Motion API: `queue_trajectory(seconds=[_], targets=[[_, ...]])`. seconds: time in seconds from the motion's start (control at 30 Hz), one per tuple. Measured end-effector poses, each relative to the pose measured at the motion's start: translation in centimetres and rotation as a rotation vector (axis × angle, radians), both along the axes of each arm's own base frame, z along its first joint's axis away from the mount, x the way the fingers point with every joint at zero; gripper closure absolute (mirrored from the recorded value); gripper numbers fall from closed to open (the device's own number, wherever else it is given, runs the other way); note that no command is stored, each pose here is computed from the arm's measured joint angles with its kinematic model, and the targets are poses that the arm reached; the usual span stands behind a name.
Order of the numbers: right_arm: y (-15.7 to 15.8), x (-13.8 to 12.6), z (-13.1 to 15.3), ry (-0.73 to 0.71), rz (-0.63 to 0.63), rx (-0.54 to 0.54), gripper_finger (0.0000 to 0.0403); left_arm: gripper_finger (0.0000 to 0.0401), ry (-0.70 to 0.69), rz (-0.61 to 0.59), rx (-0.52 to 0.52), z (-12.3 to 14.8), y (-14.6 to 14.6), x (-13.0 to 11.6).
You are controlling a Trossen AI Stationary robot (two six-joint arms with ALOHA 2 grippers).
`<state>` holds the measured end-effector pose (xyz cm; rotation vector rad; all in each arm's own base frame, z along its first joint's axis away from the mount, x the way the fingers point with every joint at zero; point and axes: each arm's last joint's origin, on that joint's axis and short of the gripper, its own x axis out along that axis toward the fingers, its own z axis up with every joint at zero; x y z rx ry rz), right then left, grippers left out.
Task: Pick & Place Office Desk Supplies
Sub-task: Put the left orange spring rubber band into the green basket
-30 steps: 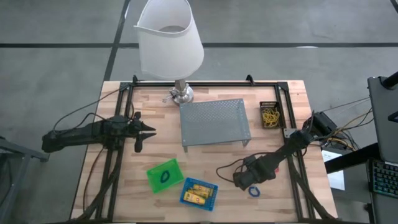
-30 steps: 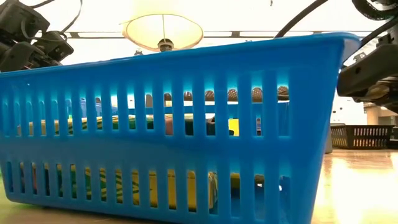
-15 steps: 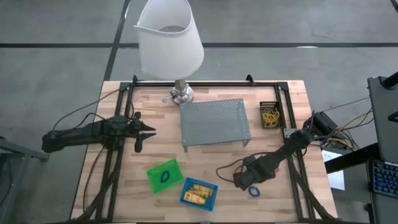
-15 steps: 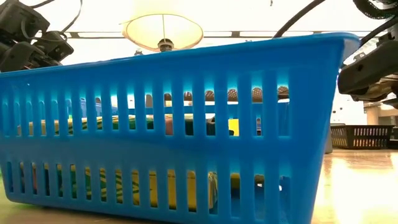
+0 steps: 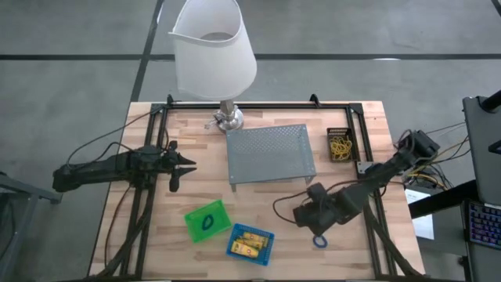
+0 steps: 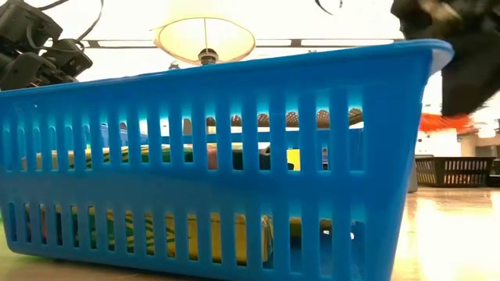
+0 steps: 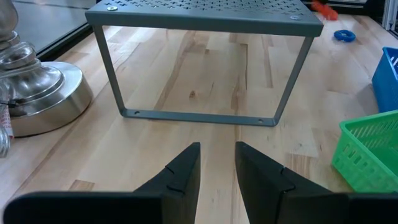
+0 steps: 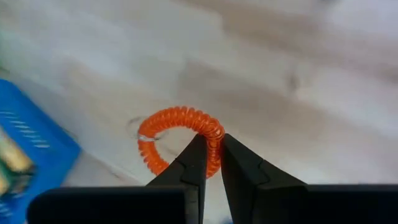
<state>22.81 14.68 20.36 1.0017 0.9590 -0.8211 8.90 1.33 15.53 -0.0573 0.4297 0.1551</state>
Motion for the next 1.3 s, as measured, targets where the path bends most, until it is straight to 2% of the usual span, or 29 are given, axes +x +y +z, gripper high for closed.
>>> queue_trajectory(seconds=[0.13,0.37,0.5,0.77,0.97,1.13,1.3], targets=[[-0.7,-0.1,1.3,-0.116,0.081,-0.18,0.0369,0.0295,0.0,0.0,0.0,0.0,0.0,0.0],[-1.0,1.1,3.1,-0.309,0.231,-0.567,0.0369,0.0295,0.0,0.0,0.0,0.0,0.0,0.0],[-1.0,2.8,4.3,-0.387,0.369,-0.701,0.0369,0.0295,0.0,0.0,0.0,0.0,0.0,0.0],[-2.8,5.6,5.7,-0.469,0.614,-0.716,0.0369,0.0295,0.0,0.0,0.0,0.0,0.0,0.0],[-3.9,7.5,6.6,-0.602,0.765,-0.746,0.0369,0.0295,0.0,0.0,0.0,0.0,0.0,0.0],[-3.6,9.0,5.2,-0.614,0.853,-0.79,0.0369,0.0295,0.001,0.0,0.0,0.0,0.0,0.0],[-2.8,11.2,3.0,-0.675,0.855,-0.837,0.0369,0.0295,0.006,0.0,-0.001,0.0,0.0,0.0]])
